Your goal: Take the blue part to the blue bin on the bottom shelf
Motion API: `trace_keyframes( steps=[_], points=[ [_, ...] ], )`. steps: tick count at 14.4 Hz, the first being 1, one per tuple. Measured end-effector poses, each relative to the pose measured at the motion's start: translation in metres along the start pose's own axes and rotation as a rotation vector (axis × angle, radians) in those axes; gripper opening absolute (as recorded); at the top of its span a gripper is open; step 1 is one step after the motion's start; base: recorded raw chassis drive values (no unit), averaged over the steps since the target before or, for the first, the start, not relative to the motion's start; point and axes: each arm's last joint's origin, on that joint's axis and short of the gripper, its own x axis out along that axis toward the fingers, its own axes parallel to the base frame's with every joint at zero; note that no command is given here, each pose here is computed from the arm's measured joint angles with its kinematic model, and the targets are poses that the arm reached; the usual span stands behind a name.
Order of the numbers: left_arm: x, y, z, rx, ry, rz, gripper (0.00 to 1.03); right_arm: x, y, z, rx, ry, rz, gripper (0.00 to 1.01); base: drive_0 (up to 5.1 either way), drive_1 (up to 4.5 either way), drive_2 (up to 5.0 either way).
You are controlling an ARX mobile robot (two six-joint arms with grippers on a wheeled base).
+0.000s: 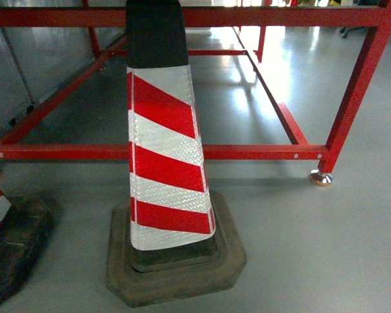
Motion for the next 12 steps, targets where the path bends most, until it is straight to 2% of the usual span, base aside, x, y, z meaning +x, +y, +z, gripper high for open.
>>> trace_keyframes(
  steps=[12],
  points=[
    [0.0000,0.0000,0.0000,0.000,0.000,0.000,0.98,0.0000,0.0000,0.0000,0.000,0.000,0.000,0.98,0.0,0.00,0.0]
  ],
)
